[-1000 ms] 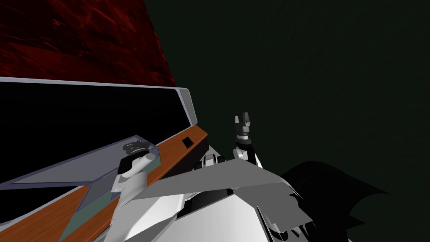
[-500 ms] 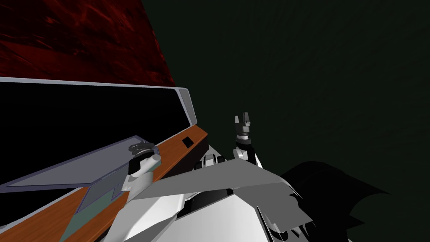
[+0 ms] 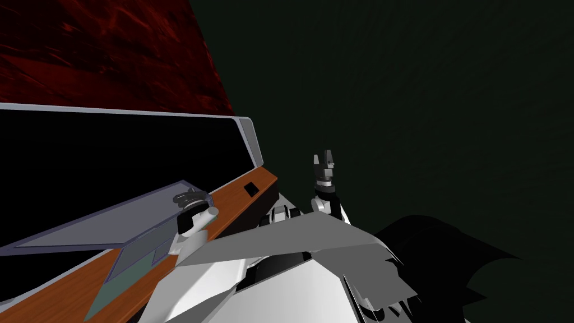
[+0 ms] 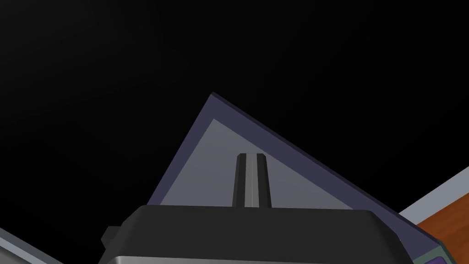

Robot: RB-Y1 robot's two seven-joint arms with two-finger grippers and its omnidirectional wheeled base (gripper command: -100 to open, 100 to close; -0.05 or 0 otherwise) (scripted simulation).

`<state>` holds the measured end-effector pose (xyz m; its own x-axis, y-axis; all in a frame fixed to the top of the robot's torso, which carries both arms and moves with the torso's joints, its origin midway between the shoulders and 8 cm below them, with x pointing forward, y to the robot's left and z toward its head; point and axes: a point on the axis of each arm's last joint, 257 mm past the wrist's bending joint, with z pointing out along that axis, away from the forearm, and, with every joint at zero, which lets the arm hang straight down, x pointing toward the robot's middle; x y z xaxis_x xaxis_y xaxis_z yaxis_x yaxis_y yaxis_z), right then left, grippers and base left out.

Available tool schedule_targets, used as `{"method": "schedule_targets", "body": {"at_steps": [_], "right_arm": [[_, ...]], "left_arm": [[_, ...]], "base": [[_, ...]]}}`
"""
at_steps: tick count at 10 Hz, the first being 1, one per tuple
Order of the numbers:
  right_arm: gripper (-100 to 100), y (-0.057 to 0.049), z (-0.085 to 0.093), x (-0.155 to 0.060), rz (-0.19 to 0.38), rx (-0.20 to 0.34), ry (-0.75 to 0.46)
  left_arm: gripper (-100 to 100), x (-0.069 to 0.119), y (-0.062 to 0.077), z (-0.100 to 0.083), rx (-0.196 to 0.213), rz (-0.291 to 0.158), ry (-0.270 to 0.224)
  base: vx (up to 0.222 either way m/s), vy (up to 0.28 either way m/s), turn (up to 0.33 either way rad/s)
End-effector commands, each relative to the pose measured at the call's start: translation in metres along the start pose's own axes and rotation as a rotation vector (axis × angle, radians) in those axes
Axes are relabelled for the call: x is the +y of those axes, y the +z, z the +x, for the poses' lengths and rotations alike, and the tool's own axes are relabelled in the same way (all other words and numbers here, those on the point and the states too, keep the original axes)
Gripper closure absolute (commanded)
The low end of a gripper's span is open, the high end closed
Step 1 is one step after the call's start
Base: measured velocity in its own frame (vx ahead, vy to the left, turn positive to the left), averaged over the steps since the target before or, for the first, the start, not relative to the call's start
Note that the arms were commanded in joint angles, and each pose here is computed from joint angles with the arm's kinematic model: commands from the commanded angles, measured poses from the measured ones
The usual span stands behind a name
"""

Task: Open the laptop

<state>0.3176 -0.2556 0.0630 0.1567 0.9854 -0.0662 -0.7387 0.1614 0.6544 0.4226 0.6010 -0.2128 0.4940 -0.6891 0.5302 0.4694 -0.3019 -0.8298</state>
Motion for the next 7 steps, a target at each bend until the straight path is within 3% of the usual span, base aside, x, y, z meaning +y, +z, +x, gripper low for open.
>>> {"method": "schedule_targets", "body": {"at_steps": [1, 2, 3, 5, 6, 7], "right_arm": [[0, 0.0, 0.0, 0.0, 0.0, 0.0, 0.0], [0, 0.0, 0.0, 0.0, 0.0, 0.0, 0.0], [0, 0.0, 0.0, 0.0, 0.0, 0.0, 0.0], [0, 0.0, 0.0, 0.0, 0.0, 0.0, 0.0], [0, 0.0, 0.0, 0.0, 0.0, 0.0, 0.0], [0, 0.0, 0.0, 0.0, 0.0, 0.0, 0.0]], "left_arm": [[100, 0.006, -0.014, 0.005, 0.015, 0.028, 0.001], [100, 0.002, -0.014, 0.007, 0.021, 0.047, 0.0], [100, 0.017, -0.027, 0.008, 0.022, 0.033, 0.0], [100, 0.005, -0.028, 0.012, 0.039, 0.082, 0.0], [100, 0.021, -0.041, 0.014, 0.04, 0.065, -0.002], [100, 0.014, -0.042, 0.016, 0.048, 0.091, -0.002]], "base": [[-0.009, 0.011, -0.029], [-0.006, 0.007, -0.022], [-0.019, 0.023, -0.068], [-0.014, 0.015, -0.008], [-0.018, 0.02, -0.048], [-0.024, 0.028, -0.085]]}}
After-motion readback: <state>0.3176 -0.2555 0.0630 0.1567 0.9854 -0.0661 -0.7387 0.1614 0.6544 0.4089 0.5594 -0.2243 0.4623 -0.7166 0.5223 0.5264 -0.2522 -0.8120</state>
